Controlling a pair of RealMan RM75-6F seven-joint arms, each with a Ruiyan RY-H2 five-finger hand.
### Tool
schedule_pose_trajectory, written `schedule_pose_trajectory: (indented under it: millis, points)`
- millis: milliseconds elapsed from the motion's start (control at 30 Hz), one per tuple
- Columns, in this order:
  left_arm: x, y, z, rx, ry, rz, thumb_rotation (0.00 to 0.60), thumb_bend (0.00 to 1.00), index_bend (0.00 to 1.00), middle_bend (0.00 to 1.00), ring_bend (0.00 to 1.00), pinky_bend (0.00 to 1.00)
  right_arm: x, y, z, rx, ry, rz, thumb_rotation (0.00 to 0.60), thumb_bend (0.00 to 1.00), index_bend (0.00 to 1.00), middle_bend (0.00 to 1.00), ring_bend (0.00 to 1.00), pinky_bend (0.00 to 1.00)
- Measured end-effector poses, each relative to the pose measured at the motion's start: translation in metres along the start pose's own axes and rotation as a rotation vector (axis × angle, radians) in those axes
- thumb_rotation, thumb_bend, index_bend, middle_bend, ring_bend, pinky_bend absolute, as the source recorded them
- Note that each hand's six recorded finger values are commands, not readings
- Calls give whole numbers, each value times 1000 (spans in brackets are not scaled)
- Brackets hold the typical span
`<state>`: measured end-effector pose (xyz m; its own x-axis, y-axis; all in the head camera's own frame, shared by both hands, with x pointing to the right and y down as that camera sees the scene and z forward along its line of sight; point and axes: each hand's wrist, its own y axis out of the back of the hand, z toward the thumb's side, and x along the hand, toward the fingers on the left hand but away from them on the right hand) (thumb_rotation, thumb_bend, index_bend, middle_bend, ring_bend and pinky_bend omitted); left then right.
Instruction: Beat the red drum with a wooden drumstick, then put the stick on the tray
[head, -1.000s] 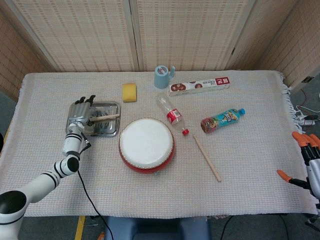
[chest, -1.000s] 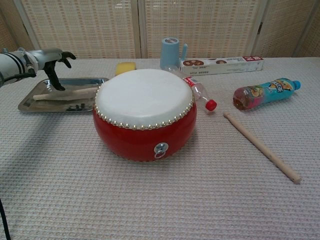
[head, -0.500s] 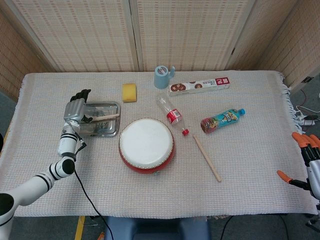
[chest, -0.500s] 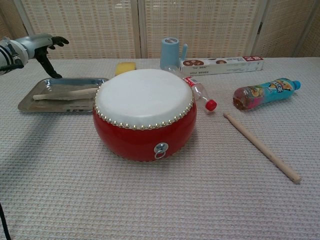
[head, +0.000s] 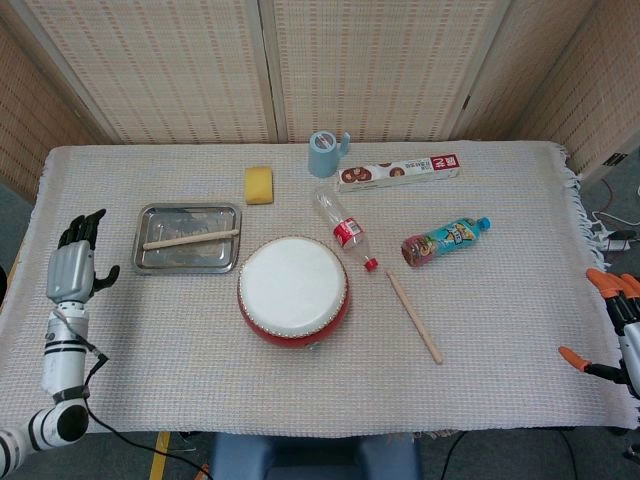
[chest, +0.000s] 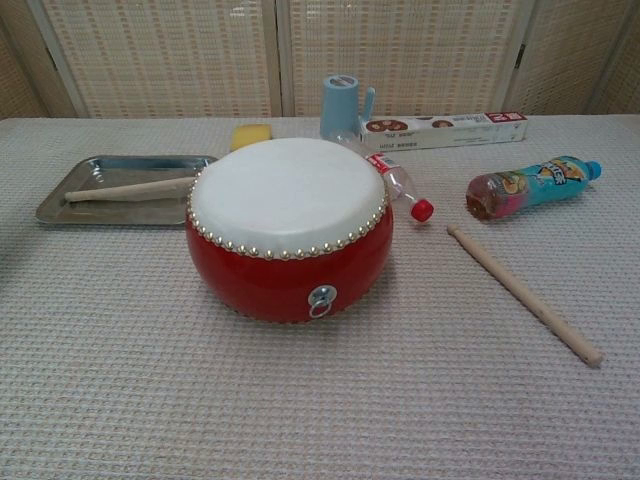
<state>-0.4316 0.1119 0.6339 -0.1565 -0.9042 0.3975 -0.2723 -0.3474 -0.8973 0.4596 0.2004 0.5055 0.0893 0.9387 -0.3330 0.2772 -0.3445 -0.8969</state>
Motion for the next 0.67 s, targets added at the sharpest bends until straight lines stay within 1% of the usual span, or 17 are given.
schedule_pose_trajectory:
  millis: [133,300,500,600,667]
  points:
    - [-45,6,-26,26,11,2,600,274,105,99,38,115,2,-8,0,-19,-1,25,600,111,54,87,42,65]
    - [-96,12,-44,47,29,-12,600,274,104,100,39,109,4,-18,0,-24,-6,45,600,111,56,87,32,60]
    - [-132,27,-48,68,29,36,600,274,105,99,38,105,8,-26,-3,21,-30,38,600,111,56,87,32,57]
    - [-143,33,-47,79,20,53,600,274,106,99,38,102,10,-31,-6,27,-54,36,600,111,56,87,32,57]
    - [-147,33,-45,82,15,50,600,274,108,99,38,101,10,-32,-7,24,-60,39,600,110,56,87,32,57]
